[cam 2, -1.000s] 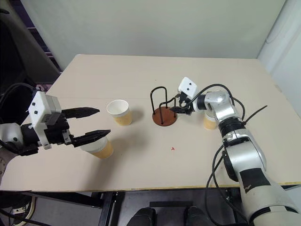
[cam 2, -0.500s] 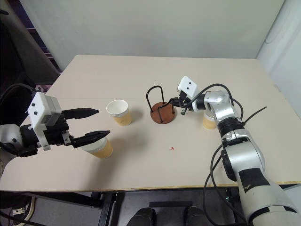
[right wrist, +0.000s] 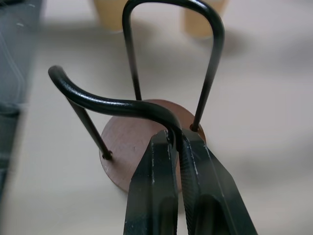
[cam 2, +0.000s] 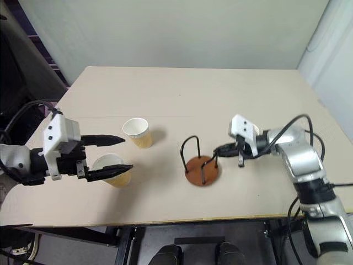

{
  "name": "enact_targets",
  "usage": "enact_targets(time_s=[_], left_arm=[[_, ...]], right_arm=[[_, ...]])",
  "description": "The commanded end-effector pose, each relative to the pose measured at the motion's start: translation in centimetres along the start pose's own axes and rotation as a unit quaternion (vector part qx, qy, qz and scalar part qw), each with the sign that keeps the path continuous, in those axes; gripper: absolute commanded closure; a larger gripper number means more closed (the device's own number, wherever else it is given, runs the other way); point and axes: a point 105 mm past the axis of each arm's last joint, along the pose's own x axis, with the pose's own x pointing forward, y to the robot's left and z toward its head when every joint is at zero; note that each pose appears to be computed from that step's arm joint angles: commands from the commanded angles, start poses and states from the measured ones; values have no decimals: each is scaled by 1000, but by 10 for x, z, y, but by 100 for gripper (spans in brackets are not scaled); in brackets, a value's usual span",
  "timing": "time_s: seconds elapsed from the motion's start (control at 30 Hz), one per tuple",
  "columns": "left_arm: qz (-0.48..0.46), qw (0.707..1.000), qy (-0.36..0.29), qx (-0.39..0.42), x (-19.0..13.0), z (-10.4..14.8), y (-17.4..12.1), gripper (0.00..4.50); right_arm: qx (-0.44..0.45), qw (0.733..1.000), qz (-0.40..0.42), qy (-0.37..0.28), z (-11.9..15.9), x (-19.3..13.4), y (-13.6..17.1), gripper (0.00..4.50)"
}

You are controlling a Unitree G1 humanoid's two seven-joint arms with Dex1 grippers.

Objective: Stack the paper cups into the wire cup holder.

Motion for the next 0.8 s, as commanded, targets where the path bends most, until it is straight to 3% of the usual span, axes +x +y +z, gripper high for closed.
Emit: enact_targets(time_s=[0.03, 0.37, 0.5, 0.73, 0.8], left_arm=[[-3, 1000, -10, 20, 1, 8, 3, 33], [-2, 1000, -4, 24, 3, 7, 5, 33], [1, 1000, -6, 25, 3, 7, 6, 33], [6, 1000, -5, 28, 1, 7, 8, 33], [8, 999, -6, 32, 0, 9, 9, 33]], right_arm=[[-8, 1000, -17, -15, 10, 5, 4, 448], [-12, 999, -35, -2, 5, 9, -1, 448], [-26, 999, -29, 2, 10, 8, -3, 336], [-97, 995, -5, 38, 20, -15, 3, 85], [-124, 990, 1, 65, 20, -37, 0, 85]])
